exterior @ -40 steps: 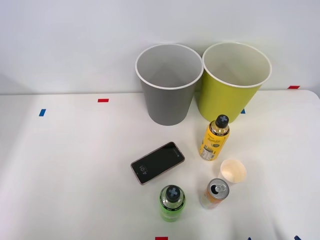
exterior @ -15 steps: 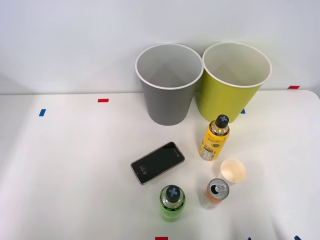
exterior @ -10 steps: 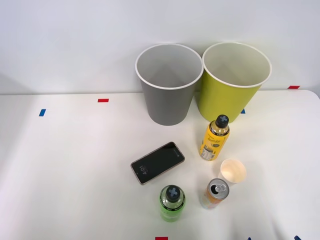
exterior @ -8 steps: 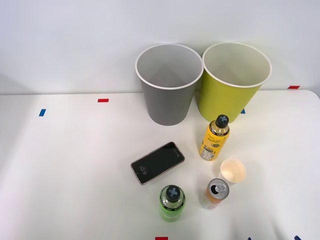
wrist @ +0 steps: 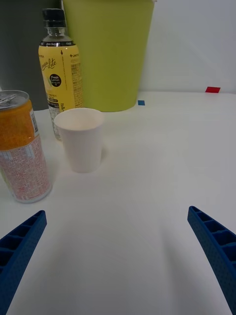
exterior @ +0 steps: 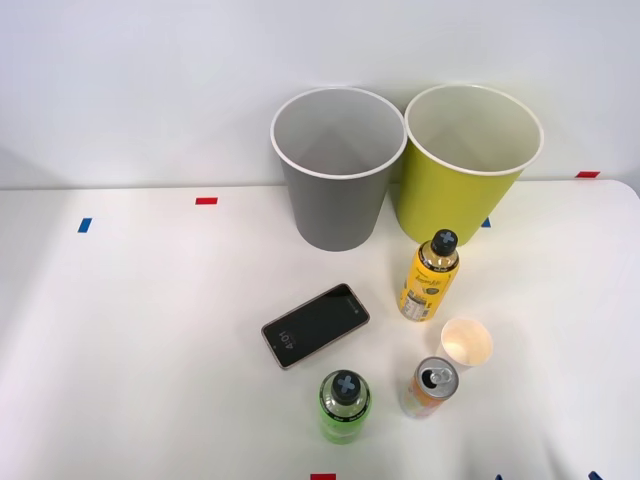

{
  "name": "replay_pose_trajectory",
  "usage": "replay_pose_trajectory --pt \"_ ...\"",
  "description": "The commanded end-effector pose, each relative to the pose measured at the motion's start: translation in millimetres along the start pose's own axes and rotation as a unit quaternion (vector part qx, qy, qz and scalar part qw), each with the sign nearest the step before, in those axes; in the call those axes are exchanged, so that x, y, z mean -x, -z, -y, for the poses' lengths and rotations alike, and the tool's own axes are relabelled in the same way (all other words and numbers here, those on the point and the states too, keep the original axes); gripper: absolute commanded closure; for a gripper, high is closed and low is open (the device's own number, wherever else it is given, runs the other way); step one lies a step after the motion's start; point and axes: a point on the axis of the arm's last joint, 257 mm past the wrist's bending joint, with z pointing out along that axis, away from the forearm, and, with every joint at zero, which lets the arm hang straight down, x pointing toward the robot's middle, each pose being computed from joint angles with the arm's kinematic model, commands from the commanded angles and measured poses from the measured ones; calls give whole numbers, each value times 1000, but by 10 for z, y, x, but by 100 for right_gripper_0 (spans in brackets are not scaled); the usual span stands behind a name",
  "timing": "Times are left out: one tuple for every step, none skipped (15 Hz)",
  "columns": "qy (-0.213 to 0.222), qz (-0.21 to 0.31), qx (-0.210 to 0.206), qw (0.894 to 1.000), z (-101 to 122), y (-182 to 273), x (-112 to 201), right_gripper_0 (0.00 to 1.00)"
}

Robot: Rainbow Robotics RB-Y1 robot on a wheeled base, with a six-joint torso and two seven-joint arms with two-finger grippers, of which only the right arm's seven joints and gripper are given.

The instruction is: Put cans in the gray bin, plastic bottles in the light green bin

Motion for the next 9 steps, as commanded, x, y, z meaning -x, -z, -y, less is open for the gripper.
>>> replay_pose_trajectory --pt "10 -13 -4 1000 73 -39 -172 0" --pt "17 -9 -1 1000 96 -58 -147 0" --pt "25 -6 9 1000 101 -78 -132 0" --pt "31 0 25 999 72 -89 -95 0" --pt "32 7 39 999 40 -95 -60 0" --pt "29 12 53 998 -8 -92 -32 0" --pt "25 18 59 998 -32 -92 -1 0" --pt "23 19 59 998 -27 -83 4 0" --pt "22 19 56 998 -3 -86 9 0"
